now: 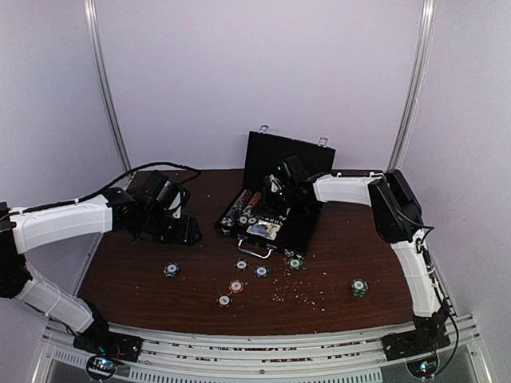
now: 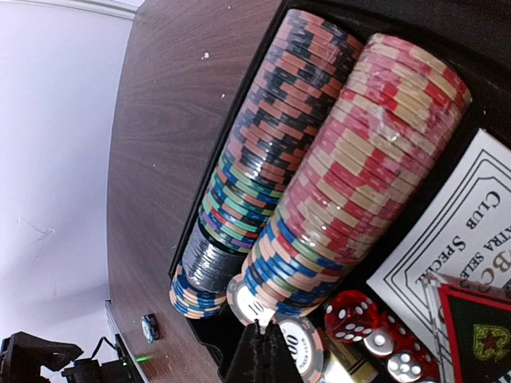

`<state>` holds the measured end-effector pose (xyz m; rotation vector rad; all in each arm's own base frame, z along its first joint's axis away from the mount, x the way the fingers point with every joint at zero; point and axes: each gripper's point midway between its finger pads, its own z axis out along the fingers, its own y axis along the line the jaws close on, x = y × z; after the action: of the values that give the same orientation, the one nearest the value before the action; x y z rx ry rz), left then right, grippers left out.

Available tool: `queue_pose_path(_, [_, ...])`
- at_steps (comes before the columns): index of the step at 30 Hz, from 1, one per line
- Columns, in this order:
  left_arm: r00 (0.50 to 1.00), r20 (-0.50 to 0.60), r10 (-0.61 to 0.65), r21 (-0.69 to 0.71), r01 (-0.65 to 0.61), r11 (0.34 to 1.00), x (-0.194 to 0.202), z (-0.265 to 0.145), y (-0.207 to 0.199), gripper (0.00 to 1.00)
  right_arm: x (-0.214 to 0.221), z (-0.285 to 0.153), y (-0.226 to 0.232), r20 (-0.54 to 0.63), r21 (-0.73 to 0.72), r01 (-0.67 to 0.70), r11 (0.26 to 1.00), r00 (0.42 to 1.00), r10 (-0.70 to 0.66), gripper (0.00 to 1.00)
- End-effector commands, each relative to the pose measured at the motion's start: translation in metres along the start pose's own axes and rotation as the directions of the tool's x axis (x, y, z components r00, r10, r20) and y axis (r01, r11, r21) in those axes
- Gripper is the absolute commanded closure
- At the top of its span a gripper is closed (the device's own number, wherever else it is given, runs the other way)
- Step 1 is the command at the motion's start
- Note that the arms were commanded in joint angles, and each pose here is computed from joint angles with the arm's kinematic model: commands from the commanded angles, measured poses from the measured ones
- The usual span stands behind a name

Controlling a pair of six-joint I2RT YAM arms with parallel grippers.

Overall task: Pack up texas hold em set
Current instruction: Adjust the poker chips pile in the slot.

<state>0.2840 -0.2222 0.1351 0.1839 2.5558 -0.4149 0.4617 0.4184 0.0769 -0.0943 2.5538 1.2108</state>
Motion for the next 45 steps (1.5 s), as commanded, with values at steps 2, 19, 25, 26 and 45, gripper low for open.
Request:
queue_pose_path(2, [0.997,0.079,0.003,0.057,-0.008,0.998,-0.028,-0.008,-0.016,0.39,-0.006,-0.010,0.020,0.036,-0.021,0.074,0.997,0.997,-0.073,0.96])
queue_pose_path(19, [0.986,0.161,-0.045,0.254,0.003,0.967,-0.094,0.016,-0.080,0.40,-0.038,-0.142,0.041,0.272,0.309,0.181,0.934,0.924,-0.269,0.63])
queue_pose_path(25, [0.974,0.184,-0.132,0.240,0.086,0.967,-0.105,0.033,-0.088,0.39,-0.032,-0.163,0.053,0.220,0.349,0.349,0.870,0.871,-0.438,0.58])
queue_pose_path(26, [0.973,0.183,-0.142,0.251,0.094,0.963,-0.105,0.035,-0.090,0.39,-0.034,-0.164,0.050,0.228,0.361,0.350,0.864,0.865,-0.446,0.57])
queue_pose_path(45, [0.954,-0.015,-0.298,0.384,0.281,0.879,-0.104,0.102,-0.132,0.50,0.026,-0.041,-0.001,-0.071,0.251,0.133,0.959,0.990,-0.119,0.69])
